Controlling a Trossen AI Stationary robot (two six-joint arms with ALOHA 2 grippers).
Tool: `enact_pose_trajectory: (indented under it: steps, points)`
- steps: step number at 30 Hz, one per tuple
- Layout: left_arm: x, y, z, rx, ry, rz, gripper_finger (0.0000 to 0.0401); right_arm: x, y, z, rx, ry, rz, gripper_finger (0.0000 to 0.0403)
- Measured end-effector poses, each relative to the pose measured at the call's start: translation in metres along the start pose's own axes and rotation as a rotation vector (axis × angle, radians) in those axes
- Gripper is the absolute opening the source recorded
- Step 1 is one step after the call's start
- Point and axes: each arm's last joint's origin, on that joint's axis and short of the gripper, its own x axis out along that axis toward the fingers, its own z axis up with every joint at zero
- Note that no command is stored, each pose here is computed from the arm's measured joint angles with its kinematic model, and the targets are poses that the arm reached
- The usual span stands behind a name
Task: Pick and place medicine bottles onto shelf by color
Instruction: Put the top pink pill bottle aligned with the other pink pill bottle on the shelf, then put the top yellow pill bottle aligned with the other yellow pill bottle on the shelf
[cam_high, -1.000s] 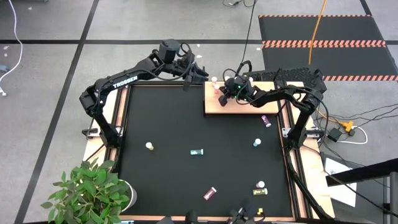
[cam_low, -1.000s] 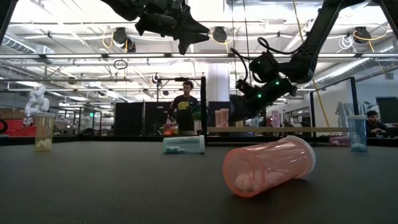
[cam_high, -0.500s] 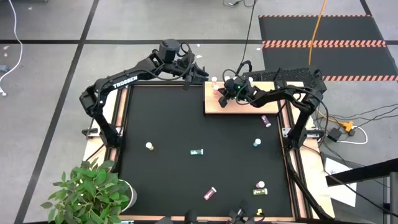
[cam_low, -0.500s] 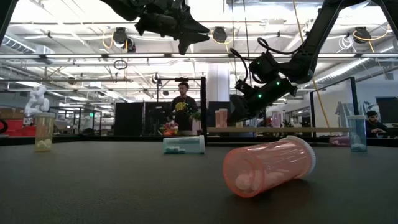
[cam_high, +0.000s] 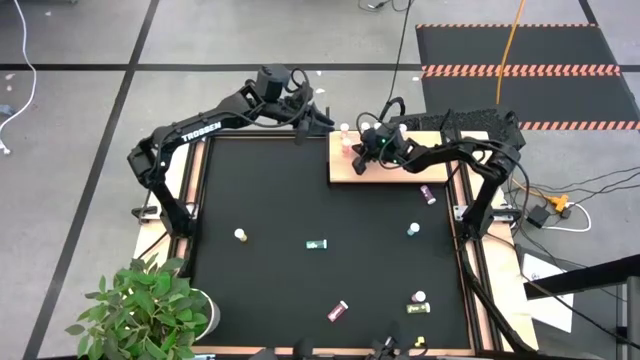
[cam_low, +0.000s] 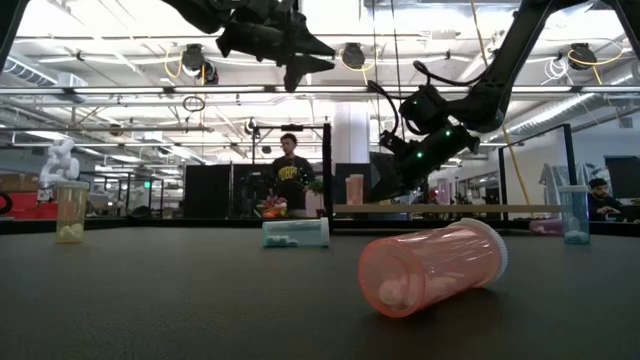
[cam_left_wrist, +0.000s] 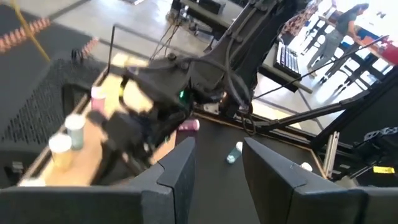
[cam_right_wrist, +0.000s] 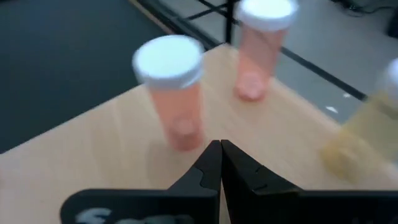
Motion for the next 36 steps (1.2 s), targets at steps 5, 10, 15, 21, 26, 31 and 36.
enact_pose_trajectory:
  steps: [5, 10, 15, 21, 26, 31, 36]
  points:
    - [-0.018, -0.018, 0.001, -0.011, 0.054, 0.073, 0.0133, -0.019, 0.003, 0.020, -0.009, -0.062, -0.020, 0.0000]
    - [-0.038, -0.048, 0.003, 0.048, 0.105, 0.256, 0.0120, -0.055, 0.016, 0.049, -0.044, -0.145, -0.033, 0.0000]
    - [-0.040, -0.072, 0.002, 0.021, 0.127, 0.347, 0.0097, -0.100, 0.034, 0.071, -0.112, -0.230, -0.010, 0.0000]
    - [-0.029, -0.093, -0.029, -0.198, 0.383, 0.356, 0.0084, -0.156, 0.054, 0.090, -0.120, -0.370, 0.068, 0.0000]
    - [-0.029, -0.109, -0.057, -0.394, 0.607, 0.591, 0.0072, -0.200, 0.064, 0.092, -0.102, -0.422, 0.194, 0.0000]
    - [-0.026, -0.134, -0.071, -0.454, 0.688, 0.716, 0.0062, -0.224, 0.068, 0.088, 0.053, -0.407, 0.279, 0.0000]
    - [-0.016, -0.160, -0.078, -0.440, 0.672, 0.734, 0.0060, -0.238, 0.080, 0.074, 0.045, -0.283, 0.463, 0.0000]
